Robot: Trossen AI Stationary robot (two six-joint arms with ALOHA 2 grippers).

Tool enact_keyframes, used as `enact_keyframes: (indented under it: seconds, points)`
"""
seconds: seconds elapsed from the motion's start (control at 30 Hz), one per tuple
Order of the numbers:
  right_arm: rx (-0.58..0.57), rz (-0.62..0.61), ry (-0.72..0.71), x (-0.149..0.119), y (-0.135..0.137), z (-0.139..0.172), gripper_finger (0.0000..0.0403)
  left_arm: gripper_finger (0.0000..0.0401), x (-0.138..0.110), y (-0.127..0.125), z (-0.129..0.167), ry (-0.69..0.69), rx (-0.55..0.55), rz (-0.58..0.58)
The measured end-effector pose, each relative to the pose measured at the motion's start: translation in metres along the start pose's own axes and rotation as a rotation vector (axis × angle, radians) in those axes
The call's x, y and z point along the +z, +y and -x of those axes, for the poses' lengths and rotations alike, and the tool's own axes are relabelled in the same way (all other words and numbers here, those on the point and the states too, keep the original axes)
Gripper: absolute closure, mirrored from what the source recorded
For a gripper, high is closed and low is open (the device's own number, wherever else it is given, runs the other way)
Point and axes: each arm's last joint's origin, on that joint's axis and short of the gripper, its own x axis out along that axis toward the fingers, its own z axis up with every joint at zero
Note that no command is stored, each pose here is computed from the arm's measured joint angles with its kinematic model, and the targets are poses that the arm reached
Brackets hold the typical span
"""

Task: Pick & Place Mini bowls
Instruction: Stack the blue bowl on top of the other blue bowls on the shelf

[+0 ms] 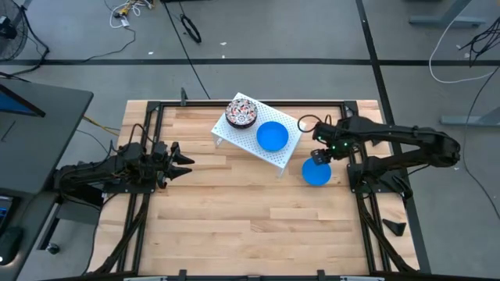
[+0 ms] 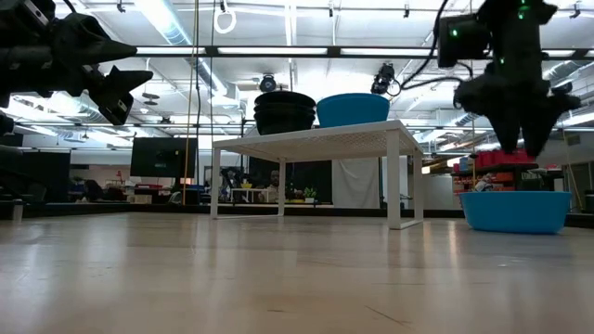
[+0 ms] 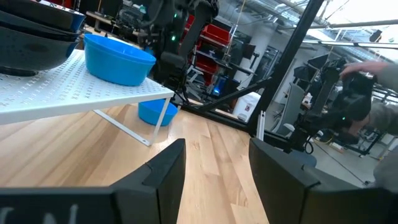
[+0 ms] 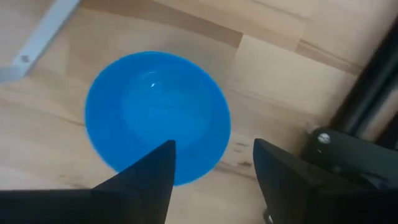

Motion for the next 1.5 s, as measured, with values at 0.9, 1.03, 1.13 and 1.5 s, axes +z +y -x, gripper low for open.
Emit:
enact_keyframes:
  seconds: [0.9, 1.03, 1.13, 1.5]
  points:
    - [0.025, 0.007, -0.02, -0.009, -0.019, -0.084, 0.0188, 0.022, 0.0, 0.0, 0.0, -0.001, 0.0, -0.001]
    - [0.021, -0.009, -0.017, -0.009, -0.02, -0.084, 0.0196, 0.022, 0.0, 0.0, 0.0, 0.0, 0.0, -0.001]
    - [0.019, -0.029, -0.013, -0.009, -0.02, -0.084, 0.0218, 0.022, 0.0, 0.0, 0.0, 0.0, 0.0, 0.0]
    - [0.031, -0.03, 0.033, -0.011, -0.021, -0.084, 0.0365, 0.022, 0.0, 0.0, 0.0, 0.0, 0.0, 0.0]
